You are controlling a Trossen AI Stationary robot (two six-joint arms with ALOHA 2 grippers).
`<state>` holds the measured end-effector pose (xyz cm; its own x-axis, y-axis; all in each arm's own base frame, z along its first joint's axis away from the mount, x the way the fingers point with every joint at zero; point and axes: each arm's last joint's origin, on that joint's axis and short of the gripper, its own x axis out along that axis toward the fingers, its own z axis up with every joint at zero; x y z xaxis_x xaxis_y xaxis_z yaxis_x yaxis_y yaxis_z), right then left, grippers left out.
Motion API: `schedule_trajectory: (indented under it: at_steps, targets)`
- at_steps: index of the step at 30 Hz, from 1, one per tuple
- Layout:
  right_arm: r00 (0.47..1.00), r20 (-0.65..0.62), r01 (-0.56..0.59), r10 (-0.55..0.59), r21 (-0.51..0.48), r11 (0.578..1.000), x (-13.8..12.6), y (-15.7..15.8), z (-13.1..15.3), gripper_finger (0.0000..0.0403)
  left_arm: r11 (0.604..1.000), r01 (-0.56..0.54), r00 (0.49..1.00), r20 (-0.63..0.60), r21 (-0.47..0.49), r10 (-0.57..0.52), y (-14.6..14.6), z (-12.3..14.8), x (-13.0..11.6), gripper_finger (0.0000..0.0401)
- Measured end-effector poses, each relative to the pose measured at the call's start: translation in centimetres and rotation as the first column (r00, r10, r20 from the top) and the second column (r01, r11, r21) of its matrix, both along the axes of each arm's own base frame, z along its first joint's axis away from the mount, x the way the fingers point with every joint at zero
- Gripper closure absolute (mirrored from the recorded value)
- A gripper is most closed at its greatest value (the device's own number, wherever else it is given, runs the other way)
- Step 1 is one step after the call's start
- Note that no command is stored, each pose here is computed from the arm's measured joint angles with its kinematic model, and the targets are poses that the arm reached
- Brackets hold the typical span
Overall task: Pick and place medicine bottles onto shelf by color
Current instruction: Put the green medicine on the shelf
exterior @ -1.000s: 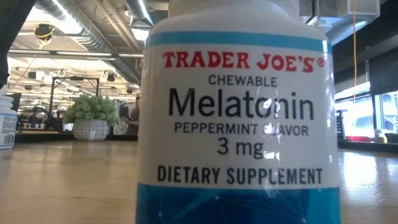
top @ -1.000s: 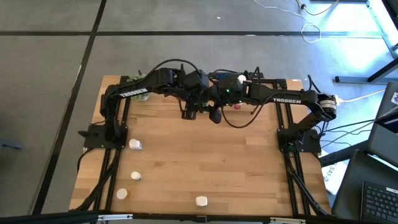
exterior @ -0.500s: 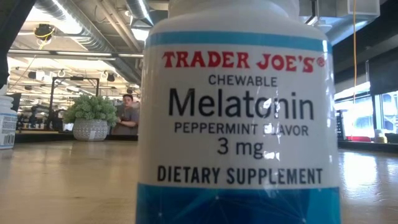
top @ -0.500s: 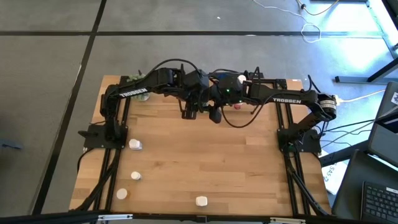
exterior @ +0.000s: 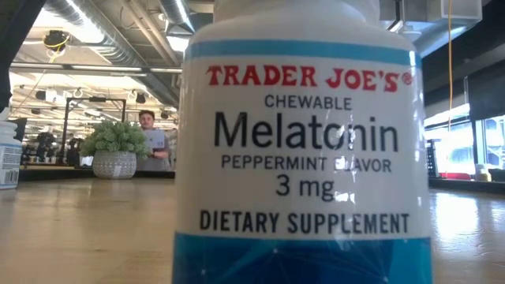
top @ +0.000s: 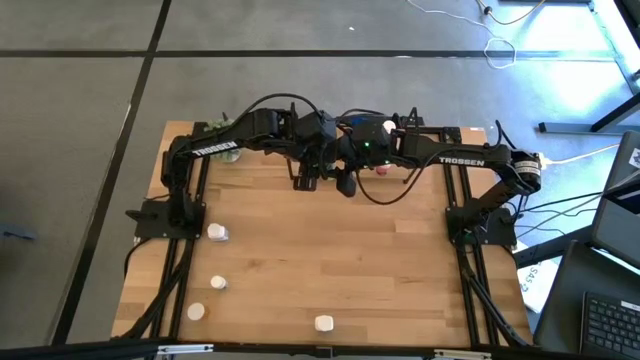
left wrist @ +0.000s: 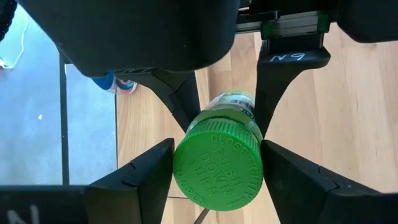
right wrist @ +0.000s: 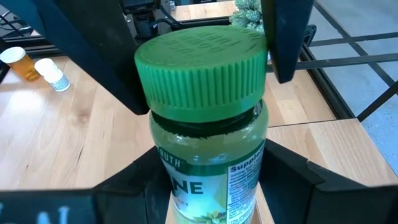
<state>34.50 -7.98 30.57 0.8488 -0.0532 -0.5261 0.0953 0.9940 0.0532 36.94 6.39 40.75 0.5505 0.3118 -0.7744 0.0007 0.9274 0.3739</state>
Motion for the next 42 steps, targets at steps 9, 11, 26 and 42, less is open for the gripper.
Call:
schedule_trajectory:
  at_steps: [9, 11, 26, 42]
  targets:
    - [1.0, 0.001, 0.001, -0.001, 0.004, 1.0, 0.0, 0.0, 0.01, 0.0201, 1.0, 0.006, 1.0, -0.013, -0.008, -0.006, -0.05, -0.08, -0.09, 0.0177]
    - [1.0, 0.001, 0.007, -0.007, 0.012, 1.0, 0.0, 0.0, 0.01, 0.0201, 1.0, 0.007, 1.0, -0.013, -0.01, -0.007, -0.07, -0.09, -0.1, 0.0177]
    - [1.0, 0.003, 0.018, -0.018, 0.019, 1.0, 0.01, -0.02, 0.03, 0.0201, 0.999, -0.003, 1.0, -0.021, 0.039, 0.004, 0.05, -0.04, -0.1, 0.0177]
    - [1.0, 0.004, 0.017, -0.017, 0.024, 1.0, 0.01, -0.01, 0.03, 0.0201, 0.999, -0.02, 1.0, -0.014, 0.037, 0.021, 0.08, -0.03, -0.07, 0.0177]
